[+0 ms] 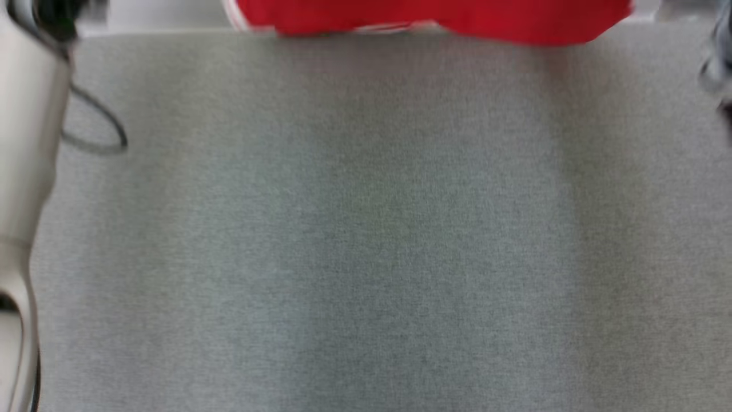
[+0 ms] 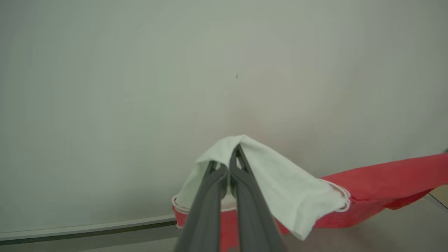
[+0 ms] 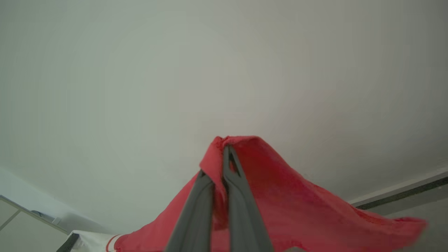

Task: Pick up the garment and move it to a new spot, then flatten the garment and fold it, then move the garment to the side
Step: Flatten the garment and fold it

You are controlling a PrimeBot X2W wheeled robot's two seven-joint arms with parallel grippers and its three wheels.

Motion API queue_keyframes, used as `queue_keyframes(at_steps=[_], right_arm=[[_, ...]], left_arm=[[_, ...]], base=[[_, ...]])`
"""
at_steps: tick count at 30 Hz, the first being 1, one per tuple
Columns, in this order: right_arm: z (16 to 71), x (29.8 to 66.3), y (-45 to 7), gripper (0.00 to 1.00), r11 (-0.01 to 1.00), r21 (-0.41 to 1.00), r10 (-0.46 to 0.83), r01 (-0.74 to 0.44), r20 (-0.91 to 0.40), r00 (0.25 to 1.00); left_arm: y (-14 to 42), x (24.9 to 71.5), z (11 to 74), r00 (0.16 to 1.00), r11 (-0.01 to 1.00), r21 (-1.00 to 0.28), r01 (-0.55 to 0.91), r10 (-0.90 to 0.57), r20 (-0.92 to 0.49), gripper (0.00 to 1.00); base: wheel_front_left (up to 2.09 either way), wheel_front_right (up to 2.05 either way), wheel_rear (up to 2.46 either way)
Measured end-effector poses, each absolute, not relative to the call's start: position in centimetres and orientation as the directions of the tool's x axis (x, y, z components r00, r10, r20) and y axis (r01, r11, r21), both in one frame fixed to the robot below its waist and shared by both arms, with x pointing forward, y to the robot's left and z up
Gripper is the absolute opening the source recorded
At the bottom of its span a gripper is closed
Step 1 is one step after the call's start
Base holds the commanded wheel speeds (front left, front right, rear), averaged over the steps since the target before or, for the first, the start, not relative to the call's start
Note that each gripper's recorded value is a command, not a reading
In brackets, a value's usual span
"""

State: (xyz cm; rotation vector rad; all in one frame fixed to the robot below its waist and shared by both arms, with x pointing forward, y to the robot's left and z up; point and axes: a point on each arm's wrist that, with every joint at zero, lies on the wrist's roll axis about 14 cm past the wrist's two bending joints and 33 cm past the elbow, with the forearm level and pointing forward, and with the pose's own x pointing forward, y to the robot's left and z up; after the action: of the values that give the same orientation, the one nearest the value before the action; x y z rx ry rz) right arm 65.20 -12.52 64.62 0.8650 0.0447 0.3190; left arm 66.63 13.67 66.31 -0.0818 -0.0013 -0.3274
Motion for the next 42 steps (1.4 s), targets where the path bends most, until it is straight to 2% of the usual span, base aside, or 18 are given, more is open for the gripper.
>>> queue_keyframes(at_steps=[7,14,21,26,32,39,42], right_arm=[[59.5,60.2,-11.4,0.0,0.643,0.736,0.394,-0.212,-0.081,0.915],[54.9,53.8,-11.3,0.0,0.69,0.702,0.477,-0.176,-0.258,0.84],[49.9,46.4,-12.3,0.0,0.723,0.679,0.538,-0.125,-0.44,0.719],[47.4,42.0,-13.6,0.0,0.751,0.65,0.555,-0.117,-0.526,0.644],[45.4,38.0,-15.0,0.0,0.766,0.632,0.562,-0.113,-0.575,0.595],[43.4,31.7,-15.9,0.0,0.774,0.615,0.607,-0.152,-0.653,0.453],[43.6,30.1,-16.9,0.0,0.781,0.6,0.609,-0.174,-0.669,0.426]], left_arm=[[13.7,60.9,61.1,0.888,0.919,-0.098,0.382,-0.394,-0.235,0.0],[14.4,53.8,57.6,0.77,0.893,-0.118,0.433,-0.435,-0.466,0.0],[15.2,45.9,54.2,0.622,0.862,-0.138,0.488,-0.454,-0.638,0.0],[15.2,40.6,52.2,0.5,0.834,-0.201,0.514,-0.481,-0.72,0.0],[14.7,34.9,50.7,0.36,0.802,-0.26,0.538,-0.498,-0.789,0.0],[14.5,28.9,50.6,0.244,0.771,-0.323,0.548,-0.518,-0.82,0.0],[14.4,27.5,50.6,0.214,0.764,-0.343,0.546,-0.523,-0.825,0.0]], base=[[0.0,0.0,0.0],[0.0,0.0,0.0],[0.0,0.0,0.0],[0.0,0.0,0.0],[0.0,0.0,0.0],[0.0,0.0,0.0],[0.0,0.0,0.0]])
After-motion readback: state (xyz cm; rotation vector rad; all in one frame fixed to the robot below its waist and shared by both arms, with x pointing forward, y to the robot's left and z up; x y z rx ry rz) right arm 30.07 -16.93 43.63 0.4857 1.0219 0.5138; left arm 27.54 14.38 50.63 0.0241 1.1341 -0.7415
